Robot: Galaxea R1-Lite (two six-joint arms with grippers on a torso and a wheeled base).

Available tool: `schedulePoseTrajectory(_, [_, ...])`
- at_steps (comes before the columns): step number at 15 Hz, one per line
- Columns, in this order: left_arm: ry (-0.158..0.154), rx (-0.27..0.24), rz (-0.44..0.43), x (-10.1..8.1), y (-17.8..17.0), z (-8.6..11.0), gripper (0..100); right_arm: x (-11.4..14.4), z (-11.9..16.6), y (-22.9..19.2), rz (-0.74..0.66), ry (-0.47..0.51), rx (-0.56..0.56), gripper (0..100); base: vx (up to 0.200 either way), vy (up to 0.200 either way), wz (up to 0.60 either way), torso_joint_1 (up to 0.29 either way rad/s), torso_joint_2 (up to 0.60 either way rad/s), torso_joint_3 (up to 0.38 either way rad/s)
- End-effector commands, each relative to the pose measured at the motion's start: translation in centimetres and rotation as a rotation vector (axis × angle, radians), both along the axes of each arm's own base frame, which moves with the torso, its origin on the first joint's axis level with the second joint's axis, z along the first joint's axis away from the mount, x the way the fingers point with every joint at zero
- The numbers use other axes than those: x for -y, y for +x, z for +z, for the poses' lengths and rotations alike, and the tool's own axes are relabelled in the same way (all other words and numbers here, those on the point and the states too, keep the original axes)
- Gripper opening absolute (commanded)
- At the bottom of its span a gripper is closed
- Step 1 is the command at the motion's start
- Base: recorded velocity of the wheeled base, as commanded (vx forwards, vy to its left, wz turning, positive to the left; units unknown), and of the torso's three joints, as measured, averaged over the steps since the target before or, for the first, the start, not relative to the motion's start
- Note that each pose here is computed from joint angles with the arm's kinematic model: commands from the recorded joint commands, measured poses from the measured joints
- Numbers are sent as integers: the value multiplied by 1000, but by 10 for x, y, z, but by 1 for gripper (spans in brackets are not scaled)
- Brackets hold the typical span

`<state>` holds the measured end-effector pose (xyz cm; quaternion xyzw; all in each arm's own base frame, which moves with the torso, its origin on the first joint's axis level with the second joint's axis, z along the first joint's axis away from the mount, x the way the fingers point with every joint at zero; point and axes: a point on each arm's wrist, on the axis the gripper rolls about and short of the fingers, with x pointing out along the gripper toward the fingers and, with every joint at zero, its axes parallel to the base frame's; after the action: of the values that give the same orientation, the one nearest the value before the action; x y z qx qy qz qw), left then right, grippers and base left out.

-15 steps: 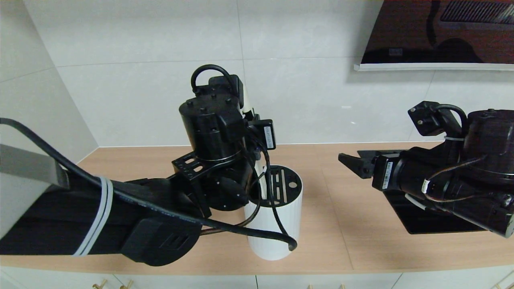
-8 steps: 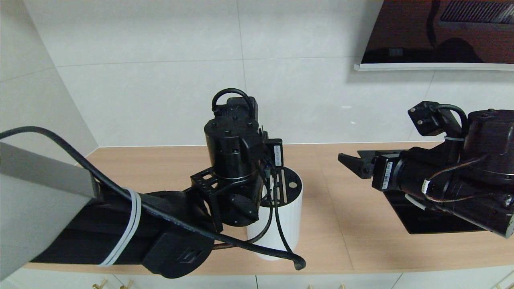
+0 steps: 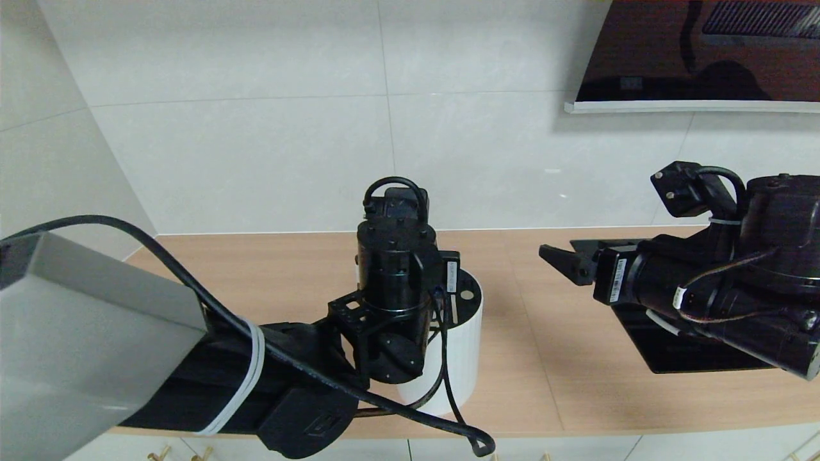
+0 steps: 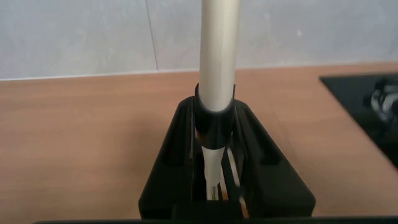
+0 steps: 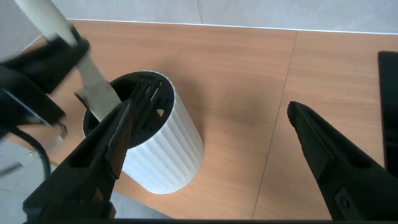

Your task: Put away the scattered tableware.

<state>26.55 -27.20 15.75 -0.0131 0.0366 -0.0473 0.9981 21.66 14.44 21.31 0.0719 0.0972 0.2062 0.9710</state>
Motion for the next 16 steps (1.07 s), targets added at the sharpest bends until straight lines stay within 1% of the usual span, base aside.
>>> schedulePoseTrajectory(1, [31, -27, -8, 4, 0, -13, 0, 0, 0, 0, 0, 0, 0, 100, 0, 0, 0, 0, 0, 0])
schedulePoseTrajectory(3, [48, -39, -8, 5, 0, -20, 0, 0, -1, 0, 0, -3, -4, 100, 0, 0, 0, 0, 0, 0])
schedulePoseTrajectory(6, [55, -44, -10, 5, -1, -21, 0, -1, -2, 1, 0, -4, -5, 100, 0, 0, 0, 0, 0, 0])
schedulePoseTrajectory(11, [52, -40, -7, 5, -1, -20, 0, -1, -1, 1, 0, -3, -4, 100, 0, 0, 0, 0, 0, 0])
schedulePoseTrajectory(12, [52, -40, -2, 5, -1, -20, 100, -1, -1, 1, 0, -3, -4, 100, 0, 0, 0, 0, 0, 0])
schedulePoseTrajectory(16, [50, -38, -2, 4, -2, -19, 100, 0, -1, 0, 0, -2, -3, 100, 0, 0, 0, 0, 0, 0])
